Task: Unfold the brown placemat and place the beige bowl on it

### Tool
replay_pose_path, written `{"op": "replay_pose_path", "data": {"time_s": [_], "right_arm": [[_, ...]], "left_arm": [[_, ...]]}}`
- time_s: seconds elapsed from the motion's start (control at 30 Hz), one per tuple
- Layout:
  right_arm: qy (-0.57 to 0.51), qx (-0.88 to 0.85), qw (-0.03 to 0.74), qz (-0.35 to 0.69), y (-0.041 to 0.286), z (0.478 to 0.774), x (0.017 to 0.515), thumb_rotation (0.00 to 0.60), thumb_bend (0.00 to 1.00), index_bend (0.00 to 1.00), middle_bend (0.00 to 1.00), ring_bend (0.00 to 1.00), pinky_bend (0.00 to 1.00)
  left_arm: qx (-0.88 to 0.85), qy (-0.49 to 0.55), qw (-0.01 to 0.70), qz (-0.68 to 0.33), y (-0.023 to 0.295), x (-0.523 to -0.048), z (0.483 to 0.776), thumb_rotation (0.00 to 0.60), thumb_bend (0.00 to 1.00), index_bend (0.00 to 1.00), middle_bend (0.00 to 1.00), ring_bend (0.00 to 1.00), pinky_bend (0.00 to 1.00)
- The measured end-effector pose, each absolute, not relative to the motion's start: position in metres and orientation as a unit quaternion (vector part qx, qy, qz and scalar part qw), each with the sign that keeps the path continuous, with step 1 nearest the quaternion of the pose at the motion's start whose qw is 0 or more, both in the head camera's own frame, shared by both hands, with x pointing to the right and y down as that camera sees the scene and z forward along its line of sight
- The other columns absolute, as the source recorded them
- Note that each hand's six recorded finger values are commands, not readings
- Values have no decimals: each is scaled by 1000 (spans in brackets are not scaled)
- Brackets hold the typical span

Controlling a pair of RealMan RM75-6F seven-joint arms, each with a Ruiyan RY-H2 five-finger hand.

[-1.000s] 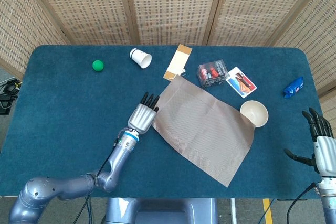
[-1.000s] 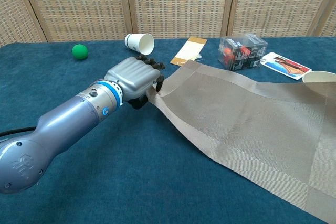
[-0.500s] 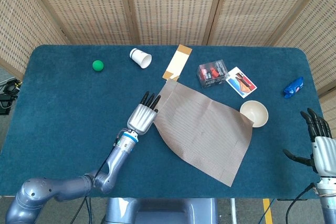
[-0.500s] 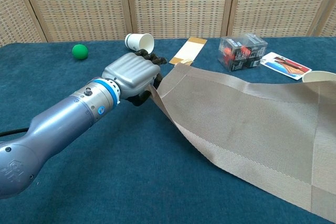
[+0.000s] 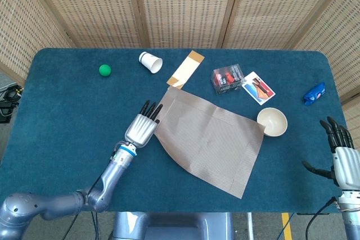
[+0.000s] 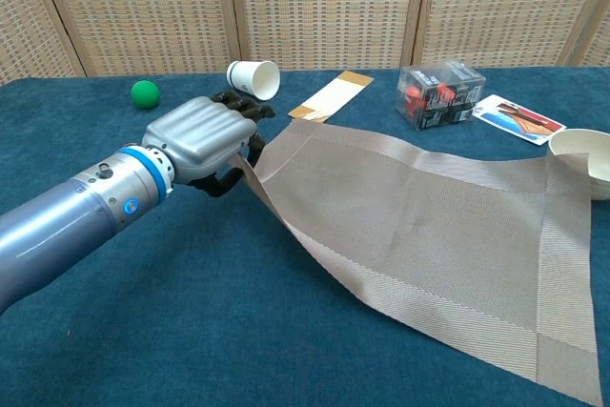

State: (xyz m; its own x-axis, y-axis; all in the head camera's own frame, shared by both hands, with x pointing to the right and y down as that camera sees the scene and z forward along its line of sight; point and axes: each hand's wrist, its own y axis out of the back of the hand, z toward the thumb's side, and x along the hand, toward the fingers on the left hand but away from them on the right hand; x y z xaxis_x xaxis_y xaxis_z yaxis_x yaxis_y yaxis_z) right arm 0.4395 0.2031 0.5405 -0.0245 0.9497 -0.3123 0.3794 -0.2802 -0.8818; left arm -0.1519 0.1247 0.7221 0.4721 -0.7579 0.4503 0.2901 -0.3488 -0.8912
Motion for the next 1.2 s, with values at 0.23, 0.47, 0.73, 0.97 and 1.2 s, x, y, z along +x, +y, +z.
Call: {"op": "replay_pose_path", "data": {"time_s": [0.23,0.47,0.73,0.97,1.2], "right_arm": [[-522,-636,298,484,205,537,435,600,103,88,0,0,0],[-522,-637,303,480,208,533,431,600,102,89,0,0,0],[-521,-639,308,474,211,529,427,600,102,88,0,0,0],[-520,-642,313,469,214,525,424,600,102,89,0,0,0],[-518,-643,314,469,215,525,423,600,102,88,0,0,0]], "left_arm": [[-678,155,531,-485,150,-179,724,600,571,626,0,0,0],[-699,150,526,-461,181,-196,712,600,571,626,0,0,0],[-721,149,530,-422,211,-204,690,600,570,623,0,0,0],[-733,141,527,-407,232,-212,679,600,569,623,0,0,0],[-743,133,523,-397,242,-216,676,600,568,623,0,0,0]]}}
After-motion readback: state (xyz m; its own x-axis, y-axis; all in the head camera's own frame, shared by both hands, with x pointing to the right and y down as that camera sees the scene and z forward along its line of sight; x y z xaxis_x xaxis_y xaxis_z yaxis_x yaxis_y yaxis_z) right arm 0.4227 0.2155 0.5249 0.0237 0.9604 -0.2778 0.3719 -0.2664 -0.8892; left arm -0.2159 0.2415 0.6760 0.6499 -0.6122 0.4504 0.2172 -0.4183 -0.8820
